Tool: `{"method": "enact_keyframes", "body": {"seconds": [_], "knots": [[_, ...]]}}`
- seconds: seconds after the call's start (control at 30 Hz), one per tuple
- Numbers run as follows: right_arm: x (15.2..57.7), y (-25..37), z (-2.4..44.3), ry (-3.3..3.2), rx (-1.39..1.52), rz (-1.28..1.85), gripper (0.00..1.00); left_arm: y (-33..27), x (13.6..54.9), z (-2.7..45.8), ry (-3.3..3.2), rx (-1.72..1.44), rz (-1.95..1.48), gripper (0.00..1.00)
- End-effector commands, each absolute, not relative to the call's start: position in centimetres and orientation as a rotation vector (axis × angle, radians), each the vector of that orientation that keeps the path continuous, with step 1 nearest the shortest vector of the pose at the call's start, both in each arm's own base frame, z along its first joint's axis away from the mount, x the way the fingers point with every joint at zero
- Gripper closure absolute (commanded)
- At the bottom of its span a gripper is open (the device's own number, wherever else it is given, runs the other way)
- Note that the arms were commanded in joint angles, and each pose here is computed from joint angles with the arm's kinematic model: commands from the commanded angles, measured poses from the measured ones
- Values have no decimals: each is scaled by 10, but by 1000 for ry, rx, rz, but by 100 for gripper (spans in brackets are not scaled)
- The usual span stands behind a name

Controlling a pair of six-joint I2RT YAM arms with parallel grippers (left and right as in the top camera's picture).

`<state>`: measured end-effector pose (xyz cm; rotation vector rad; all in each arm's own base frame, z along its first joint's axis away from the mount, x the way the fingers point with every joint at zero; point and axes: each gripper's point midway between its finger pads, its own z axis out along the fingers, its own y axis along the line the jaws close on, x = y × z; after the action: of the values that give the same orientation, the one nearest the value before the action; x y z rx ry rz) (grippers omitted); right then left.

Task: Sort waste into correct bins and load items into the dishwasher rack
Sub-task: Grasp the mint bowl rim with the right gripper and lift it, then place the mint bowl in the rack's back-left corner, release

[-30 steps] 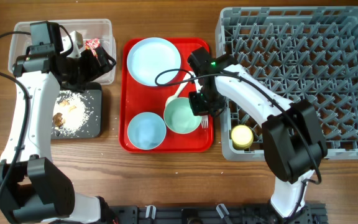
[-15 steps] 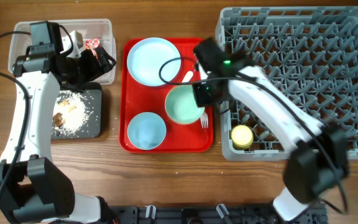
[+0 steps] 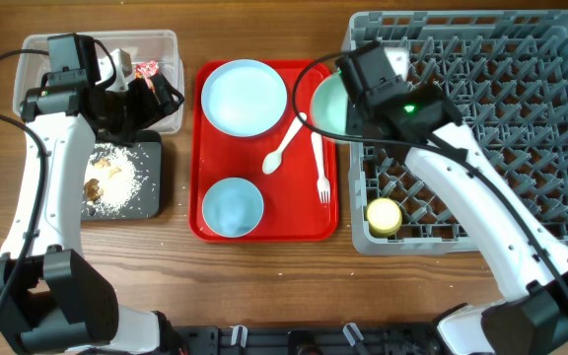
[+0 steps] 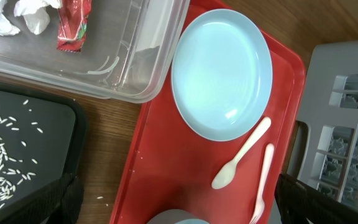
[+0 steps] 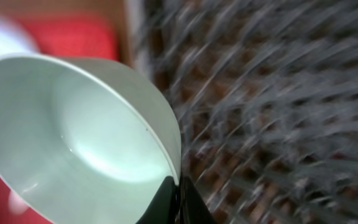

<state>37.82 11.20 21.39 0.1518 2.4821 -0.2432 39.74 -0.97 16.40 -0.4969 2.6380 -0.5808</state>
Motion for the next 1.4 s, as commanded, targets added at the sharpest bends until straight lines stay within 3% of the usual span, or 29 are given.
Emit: {"method": "enact_keyframes", "body": {"seconds": [0.0, 0.23, 0.6, 1.37], "knots": [[395, 66, 263, 2181, 363, -515, 96, -7, 400, 173, 2612, -478, -566, 0], [435, 52, 296, 1909, 421, -688, 96, -7, 400, 173, 2612, -478, -566, 0], [514, 42, 272, 1795, 211, -1059, 96, -7, 400, 173, 2612, -478, -566, 0], [520, 31, 179, 1957, 37, -1230, 96, -7, 400, 173, 2612, -478, -566, 0]]}}
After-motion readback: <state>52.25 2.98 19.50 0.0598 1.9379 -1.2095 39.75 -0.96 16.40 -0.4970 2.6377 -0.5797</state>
